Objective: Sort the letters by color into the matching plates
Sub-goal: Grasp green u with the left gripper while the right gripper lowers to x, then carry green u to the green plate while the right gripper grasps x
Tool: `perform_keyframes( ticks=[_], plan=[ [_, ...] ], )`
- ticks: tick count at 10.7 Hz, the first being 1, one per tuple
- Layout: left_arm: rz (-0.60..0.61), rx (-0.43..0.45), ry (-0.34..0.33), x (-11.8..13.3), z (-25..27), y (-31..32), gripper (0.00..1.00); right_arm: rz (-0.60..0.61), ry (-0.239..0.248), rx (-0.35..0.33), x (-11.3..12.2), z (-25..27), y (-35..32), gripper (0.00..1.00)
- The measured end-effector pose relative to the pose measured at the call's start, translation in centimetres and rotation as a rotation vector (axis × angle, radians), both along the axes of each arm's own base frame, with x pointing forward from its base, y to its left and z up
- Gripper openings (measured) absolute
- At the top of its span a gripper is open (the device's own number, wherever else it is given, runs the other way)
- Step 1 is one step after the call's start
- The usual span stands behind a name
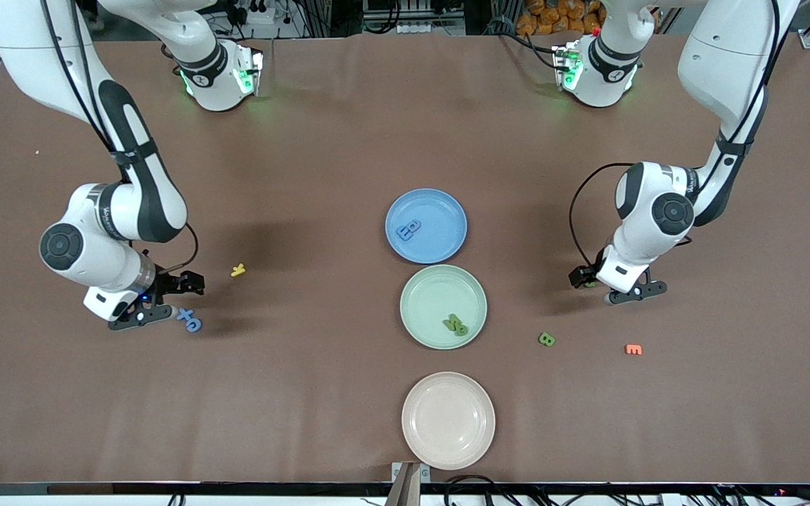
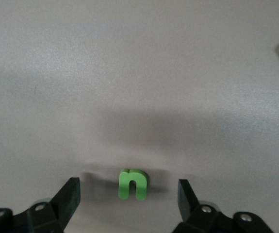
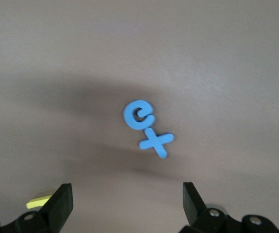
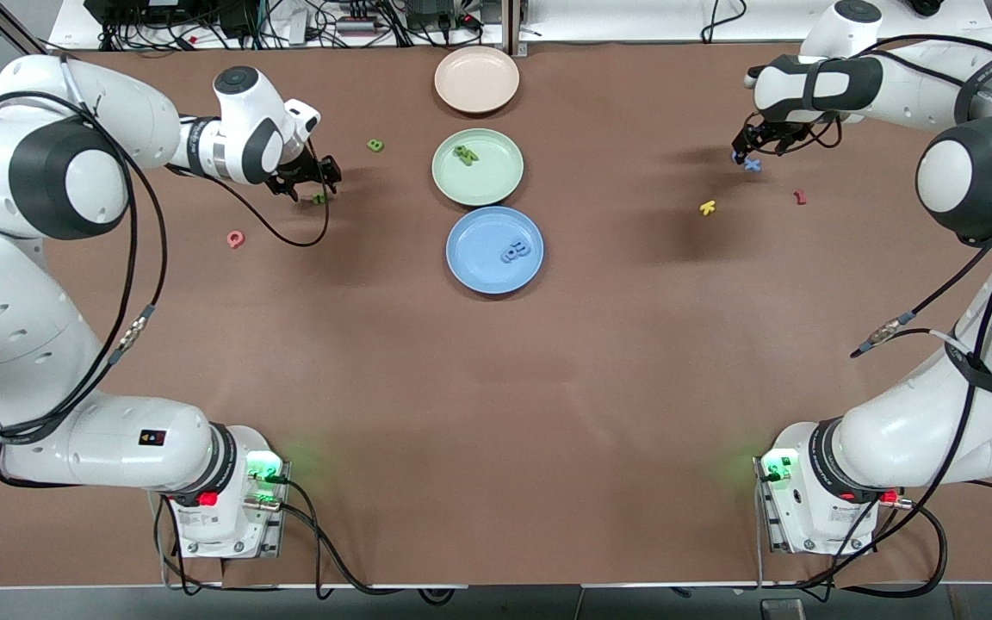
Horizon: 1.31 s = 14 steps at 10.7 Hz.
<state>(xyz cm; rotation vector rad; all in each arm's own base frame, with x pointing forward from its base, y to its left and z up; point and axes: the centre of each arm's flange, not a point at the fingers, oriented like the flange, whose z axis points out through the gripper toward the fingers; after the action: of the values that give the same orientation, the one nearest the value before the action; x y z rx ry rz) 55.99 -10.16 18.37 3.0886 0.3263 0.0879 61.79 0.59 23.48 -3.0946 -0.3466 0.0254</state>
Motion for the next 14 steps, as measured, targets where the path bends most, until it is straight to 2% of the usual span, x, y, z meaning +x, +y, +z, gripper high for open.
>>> perform_keyframes(
  ticks=[3,5,7,11,12,13,14],
  plan=[
    [0.001,0.0,0.003,-0.2,-0.2,0.0,0.78,-0.068,-0.006,0.02,-0.1,-0.6,-2.4,1.0],
    [0.001,0.0,0.004,-0.3,-0.3,0.0,0.76,-0.092,-0.01,0.037,0.1,-1.4,-2.4,1.0],
    [0.001,0.0,0.007,-0.3,-0.4,0.0,0.52,-0.098,-0.029,0.031,0.6,-3.6,-2.3,1.0],
    [0.001,-0.001,0.009,-0.5,-0.8,0.0,0.51,-0.111,-0.029,0.027,1.1,-5.0,-2.2,1.0],
    [0.002,-0.001,0.006,-0.4,-0.7,0.1,0.48,-0.113,-0.032,0.027,1.3,-5.0,-2.1,1.0],
    [0.002,-0.002,0.001,-0.3,-0.6,0.1,0.33,-0.118,-0.042,0.026,1.6,-5.0,-2.0,1.0],
    [0.002,-0.002,0.0,-0.3,-0.6,0.0,0.26,-0.124,-0.053,0.024,1.7,-5.3,-2.0,1.0]
  ],
)
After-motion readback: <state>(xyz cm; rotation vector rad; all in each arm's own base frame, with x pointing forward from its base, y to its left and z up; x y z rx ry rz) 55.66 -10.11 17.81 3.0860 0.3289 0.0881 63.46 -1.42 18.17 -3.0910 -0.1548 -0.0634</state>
